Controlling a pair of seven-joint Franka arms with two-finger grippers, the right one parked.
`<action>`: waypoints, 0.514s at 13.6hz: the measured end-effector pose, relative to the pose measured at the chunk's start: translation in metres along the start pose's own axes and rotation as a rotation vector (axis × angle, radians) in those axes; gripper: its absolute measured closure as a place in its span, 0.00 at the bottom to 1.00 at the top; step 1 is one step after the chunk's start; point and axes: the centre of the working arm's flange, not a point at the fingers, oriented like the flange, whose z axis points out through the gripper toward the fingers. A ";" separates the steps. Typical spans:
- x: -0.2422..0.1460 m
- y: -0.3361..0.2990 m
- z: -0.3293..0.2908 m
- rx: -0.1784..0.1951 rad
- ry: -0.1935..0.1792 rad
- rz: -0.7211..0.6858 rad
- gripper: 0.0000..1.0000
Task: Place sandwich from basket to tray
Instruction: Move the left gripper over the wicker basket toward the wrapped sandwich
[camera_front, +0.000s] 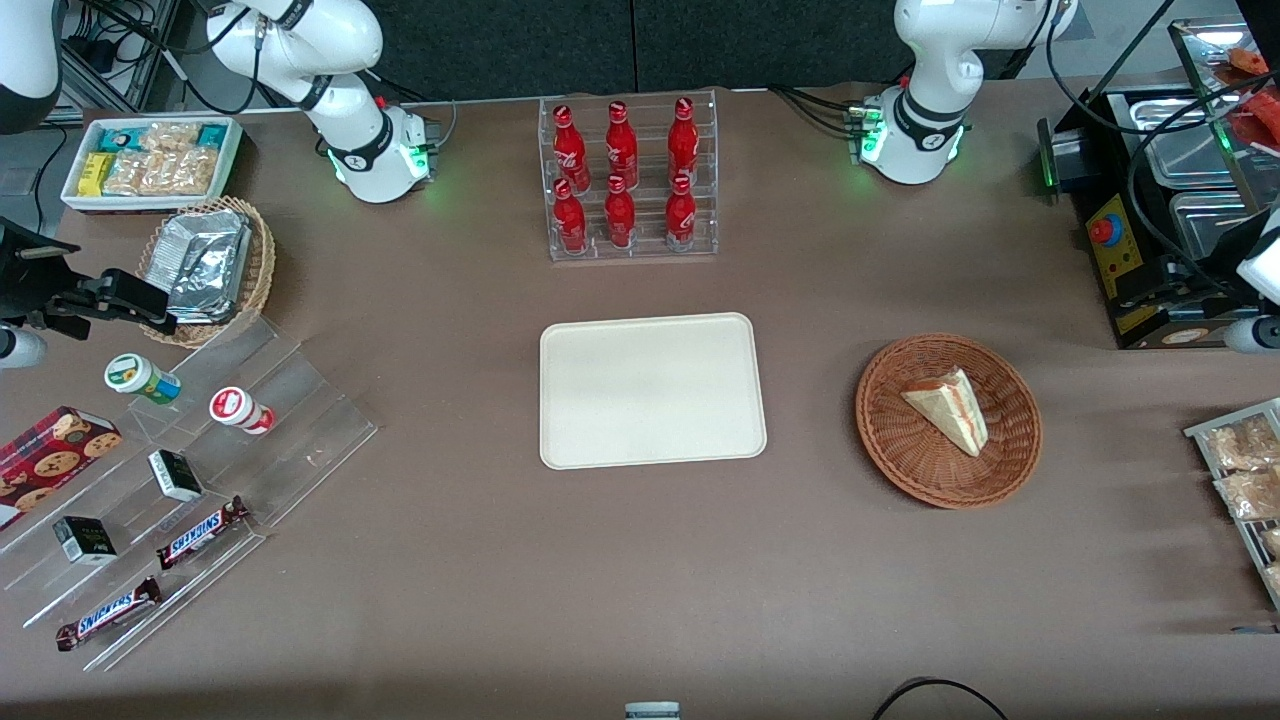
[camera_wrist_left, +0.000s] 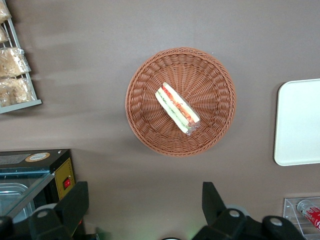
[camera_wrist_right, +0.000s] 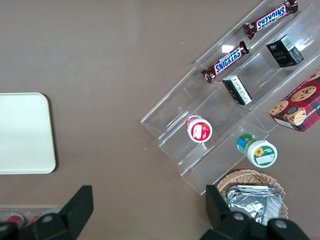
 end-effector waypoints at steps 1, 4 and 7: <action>0.000 0.000 -0.001 0.000 0.000 0.000 0.00; -0.001 0.001 0.005 -0.001 -0.015 -0.001 0.00; 0.012 0.015 0.046 -0.001 -0.058 -0.006 0.00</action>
